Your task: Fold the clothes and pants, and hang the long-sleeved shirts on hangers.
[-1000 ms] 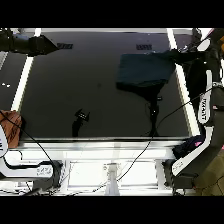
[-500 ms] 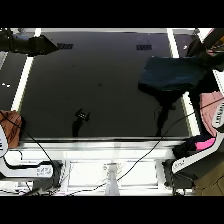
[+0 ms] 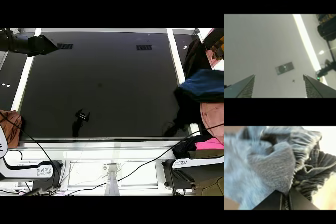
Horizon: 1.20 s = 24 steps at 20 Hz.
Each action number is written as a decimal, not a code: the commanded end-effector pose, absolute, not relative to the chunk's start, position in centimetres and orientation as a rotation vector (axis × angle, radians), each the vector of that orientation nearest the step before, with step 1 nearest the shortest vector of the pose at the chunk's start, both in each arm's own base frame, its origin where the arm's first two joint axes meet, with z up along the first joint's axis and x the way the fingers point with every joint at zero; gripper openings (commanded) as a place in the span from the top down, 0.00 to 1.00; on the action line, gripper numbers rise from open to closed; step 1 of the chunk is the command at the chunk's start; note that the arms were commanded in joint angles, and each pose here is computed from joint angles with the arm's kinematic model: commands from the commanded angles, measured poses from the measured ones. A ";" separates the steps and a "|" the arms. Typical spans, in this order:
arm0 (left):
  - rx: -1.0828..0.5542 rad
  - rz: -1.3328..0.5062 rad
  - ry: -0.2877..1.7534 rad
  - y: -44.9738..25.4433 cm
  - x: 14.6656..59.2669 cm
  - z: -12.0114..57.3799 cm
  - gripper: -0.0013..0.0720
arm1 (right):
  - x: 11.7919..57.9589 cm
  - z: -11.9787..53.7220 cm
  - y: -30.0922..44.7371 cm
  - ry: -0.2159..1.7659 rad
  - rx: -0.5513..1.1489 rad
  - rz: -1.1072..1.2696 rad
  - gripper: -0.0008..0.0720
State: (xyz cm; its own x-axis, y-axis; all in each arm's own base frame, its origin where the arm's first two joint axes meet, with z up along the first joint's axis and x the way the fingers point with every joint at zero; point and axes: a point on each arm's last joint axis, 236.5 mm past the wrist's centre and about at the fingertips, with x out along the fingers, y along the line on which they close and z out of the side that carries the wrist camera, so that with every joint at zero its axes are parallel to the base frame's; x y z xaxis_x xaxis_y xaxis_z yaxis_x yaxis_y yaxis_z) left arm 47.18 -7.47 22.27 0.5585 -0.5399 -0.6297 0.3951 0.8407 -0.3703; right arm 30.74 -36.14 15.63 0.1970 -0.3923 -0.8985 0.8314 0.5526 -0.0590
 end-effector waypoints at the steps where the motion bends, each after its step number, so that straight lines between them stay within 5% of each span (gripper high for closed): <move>1: -0.189 -0.546 0.785 -7.1 46.7 23.3 0.04 | 20.0 15.4 -35.4 1.264 0.669 -1.084 0.94; 6: -0.196 -0.507 0.763 -5.3 46.6 24.1 0.04 | 15.7 15.9 -36.6 1.229 0.745 -1.168 0.93; 9: -0.205 -0.485 0.759 -4.2 46.7 24.1 0.04 | 15.4 16.0 -37.3 1.257 0.662 -1.105 0.27; 10: -0.208 -0.477 0.758 -3.8 46.7 24.1 0.04 | 16.2 16.0 -37.2 1.241 0.661 -1.075 0.23; 15: -0.213 -0.467 0.759 -3.3 46.8 24.0 0.04 | 19.4 15.9 -36.2 1.187 0.681 -0.953 0.23; 20: -0.213 -0.468 0.759 -3.3 46.8 24.0 0.04 | 33.4 20.3 -29.5 0.853 0.687 -0.328 0.24; 21: -0.213 -0.468 0.759 -3.3 46.8 24.0 0.04 | 36.0 21.9 -27.0 0.791 0.638 -0.175 0.27; 22: -0.213 -0.468 0.759 -3.3 46.8 24.0 0.04 | 38.4 23.8 -23.9 0.725 0.592 -0.020 0.43; 24: -0.213 -0.468 0.759 -3.3 46.8 24.0 0.04 | 41.7 27.0 -18.6 0.624 0.509 0.193 0.55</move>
State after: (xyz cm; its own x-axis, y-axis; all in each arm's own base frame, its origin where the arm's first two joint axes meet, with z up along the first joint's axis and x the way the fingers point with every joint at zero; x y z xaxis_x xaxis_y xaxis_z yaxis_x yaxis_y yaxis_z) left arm 46.78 -3.36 24.06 0.6295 -0.4807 -0.6104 0.3305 0.8767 -0.3496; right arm 36.11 -26.23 21.08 0.6581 0.0836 -0.7483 0.3818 0.8195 0.4274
